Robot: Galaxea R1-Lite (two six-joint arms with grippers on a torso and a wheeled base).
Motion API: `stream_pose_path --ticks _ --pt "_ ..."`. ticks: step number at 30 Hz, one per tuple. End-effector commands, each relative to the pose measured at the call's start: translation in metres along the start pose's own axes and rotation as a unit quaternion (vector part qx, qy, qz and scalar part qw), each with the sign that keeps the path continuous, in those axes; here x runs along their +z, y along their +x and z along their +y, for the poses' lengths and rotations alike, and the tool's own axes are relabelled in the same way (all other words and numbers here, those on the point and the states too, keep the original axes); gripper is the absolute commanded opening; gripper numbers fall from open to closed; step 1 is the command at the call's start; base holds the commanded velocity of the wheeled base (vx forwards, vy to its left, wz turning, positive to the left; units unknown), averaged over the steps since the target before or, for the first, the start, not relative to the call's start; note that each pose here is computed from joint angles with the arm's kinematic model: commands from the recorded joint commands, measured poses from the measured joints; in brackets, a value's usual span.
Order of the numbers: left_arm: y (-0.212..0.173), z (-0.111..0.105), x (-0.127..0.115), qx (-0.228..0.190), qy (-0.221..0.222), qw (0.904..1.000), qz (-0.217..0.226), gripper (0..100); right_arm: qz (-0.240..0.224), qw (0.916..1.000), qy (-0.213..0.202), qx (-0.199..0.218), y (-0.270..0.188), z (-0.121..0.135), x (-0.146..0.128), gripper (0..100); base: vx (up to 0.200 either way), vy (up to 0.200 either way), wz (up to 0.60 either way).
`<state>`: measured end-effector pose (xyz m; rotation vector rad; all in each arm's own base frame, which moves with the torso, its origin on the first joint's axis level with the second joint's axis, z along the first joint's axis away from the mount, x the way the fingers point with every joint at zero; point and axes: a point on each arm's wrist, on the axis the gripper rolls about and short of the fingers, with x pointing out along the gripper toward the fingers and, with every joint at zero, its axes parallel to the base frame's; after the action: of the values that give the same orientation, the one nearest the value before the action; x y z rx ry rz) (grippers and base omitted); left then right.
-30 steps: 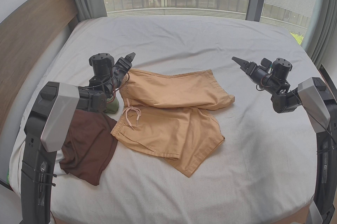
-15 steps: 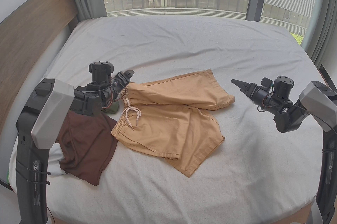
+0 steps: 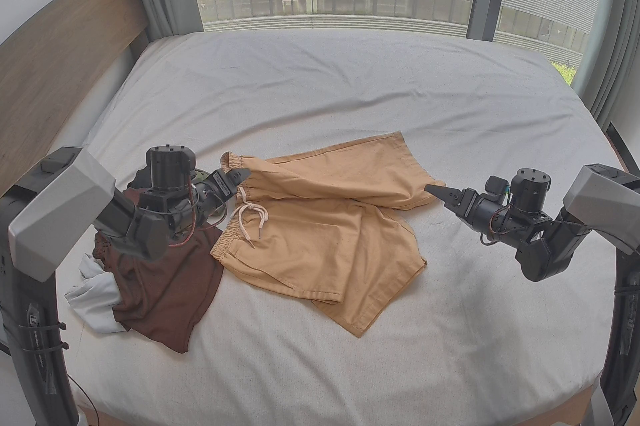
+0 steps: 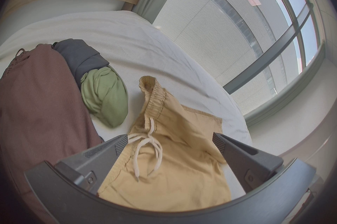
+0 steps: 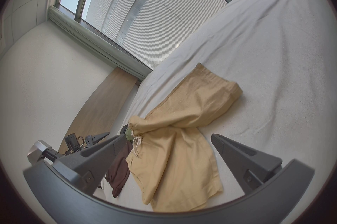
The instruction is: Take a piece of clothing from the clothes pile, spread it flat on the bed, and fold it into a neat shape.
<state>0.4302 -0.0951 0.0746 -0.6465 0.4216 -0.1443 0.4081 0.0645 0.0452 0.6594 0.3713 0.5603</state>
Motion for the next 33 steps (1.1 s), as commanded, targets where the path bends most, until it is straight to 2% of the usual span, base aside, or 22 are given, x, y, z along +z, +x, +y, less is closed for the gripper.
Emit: stream_pose_path --ticks 1,11,20,33 --pt "-0.036 0.007 -0.009 -0.027 0.017 0.9994 0.011 100 0.03 0.9995 0.01 -0.01 -0.001 0.012 -0.027 100 0.0 0.0 0.0" --pt "-0.06 0.028 -0.044 -0.051 0.055 0.9961 0.046 100 0.067 0.9972 0.022 -0.023 -0.005 0.019 -0.05 100 0.0 0.0 0.0" --pt "-0.061 0.031 -0.045 -0.049 0.061 0.9958 0.049 100 0.078 0.9958 0.031 -0.037 -0.008 0.011 -0.057 100 0.0 0.0 0.0" --pt "-0.057 0.034 -0.05 -0.044 0.061 0.9956 0.056 100 0.138 0.9848 0.065 -0.082 -0.006 -0.006 -0.08 100 0.0 0.0 0.0"
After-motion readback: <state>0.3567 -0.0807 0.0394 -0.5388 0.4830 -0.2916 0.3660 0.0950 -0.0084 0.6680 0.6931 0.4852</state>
